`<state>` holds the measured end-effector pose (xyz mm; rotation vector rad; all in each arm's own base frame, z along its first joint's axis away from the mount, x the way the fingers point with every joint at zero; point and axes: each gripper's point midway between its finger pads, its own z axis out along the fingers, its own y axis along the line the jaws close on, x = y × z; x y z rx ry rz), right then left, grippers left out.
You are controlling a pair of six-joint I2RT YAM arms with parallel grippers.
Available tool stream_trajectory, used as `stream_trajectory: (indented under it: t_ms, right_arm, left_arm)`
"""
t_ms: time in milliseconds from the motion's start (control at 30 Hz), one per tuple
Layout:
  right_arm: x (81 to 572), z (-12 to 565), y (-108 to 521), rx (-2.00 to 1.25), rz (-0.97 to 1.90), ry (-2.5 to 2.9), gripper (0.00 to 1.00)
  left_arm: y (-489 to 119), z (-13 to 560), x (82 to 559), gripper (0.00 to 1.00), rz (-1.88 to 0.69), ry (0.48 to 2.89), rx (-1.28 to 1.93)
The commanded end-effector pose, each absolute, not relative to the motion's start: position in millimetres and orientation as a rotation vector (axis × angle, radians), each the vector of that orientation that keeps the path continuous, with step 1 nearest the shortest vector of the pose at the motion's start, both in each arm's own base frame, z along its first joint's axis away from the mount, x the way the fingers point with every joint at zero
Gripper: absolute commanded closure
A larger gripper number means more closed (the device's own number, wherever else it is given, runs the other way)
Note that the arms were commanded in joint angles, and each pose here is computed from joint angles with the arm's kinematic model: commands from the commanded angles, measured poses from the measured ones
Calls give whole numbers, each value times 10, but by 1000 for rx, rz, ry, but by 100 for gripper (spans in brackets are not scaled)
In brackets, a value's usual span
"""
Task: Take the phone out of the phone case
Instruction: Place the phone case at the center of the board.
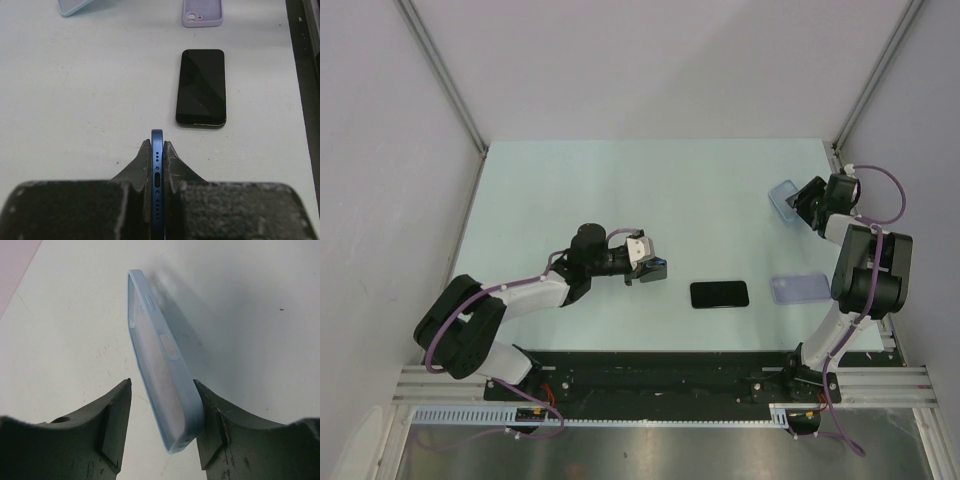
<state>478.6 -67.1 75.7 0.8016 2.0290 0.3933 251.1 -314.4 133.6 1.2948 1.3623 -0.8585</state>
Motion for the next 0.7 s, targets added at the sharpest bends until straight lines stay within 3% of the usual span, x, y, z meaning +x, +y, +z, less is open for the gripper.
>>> stream_trajectory:
  t_ms: [0, 667]
  right_arm:
    - [4845, 1004, -672, 750, 406, 2020, 45]
    - [4571, 713, -545, 719, 379, 2195, 42]
  left_arm:
    - [-3188, 1506, 2510, 100, -873, 1293, 1294]
    - [-3187, 1515, 2505, 100, -873, 1289, 1294]
